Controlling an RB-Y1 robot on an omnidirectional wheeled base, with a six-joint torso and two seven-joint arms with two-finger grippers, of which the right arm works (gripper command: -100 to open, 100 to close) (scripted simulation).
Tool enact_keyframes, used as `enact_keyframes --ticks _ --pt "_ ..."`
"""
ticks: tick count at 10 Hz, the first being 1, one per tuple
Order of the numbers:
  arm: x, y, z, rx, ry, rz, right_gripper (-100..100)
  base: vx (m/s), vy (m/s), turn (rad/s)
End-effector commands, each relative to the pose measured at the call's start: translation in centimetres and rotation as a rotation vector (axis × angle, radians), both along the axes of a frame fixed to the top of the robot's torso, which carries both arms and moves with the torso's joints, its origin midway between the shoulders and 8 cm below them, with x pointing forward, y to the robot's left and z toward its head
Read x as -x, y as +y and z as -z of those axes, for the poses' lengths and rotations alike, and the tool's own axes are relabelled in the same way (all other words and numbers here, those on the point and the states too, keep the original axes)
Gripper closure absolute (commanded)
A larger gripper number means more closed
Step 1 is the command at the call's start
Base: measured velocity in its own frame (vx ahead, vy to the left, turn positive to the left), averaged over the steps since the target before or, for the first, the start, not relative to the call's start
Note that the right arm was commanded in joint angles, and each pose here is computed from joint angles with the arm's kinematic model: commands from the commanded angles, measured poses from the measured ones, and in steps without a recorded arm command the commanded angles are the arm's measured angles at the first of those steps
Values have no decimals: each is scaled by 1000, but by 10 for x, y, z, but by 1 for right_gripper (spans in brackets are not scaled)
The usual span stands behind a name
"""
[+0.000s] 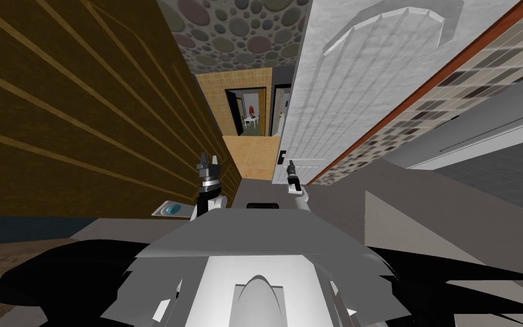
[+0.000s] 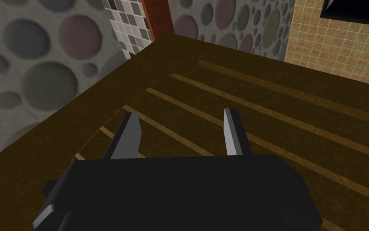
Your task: Pull the door open
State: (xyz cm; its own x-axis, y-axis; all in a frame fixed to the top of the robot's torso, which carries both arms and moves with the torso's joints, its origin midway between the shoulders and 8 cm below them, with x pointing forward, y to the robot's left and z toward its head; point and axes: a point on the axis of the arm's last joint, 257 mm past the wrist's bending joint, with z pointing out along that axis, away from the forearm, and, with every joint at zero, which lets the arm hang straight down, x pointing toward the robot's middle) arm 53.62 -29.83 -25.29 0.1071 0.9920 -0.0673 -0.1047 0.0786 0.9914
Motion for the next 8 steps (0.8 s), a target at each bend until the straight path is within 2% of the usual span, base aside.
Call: enact_keyframes --ticks 1,2,8 --pt "-4 2 8 -14 19 0 -100 89 -13 9" --pt "-7 4 16 -28 38 0 -100 132 -9 14" --pt "-18 12 43 -78 104 -2 -100 126 -7 10"
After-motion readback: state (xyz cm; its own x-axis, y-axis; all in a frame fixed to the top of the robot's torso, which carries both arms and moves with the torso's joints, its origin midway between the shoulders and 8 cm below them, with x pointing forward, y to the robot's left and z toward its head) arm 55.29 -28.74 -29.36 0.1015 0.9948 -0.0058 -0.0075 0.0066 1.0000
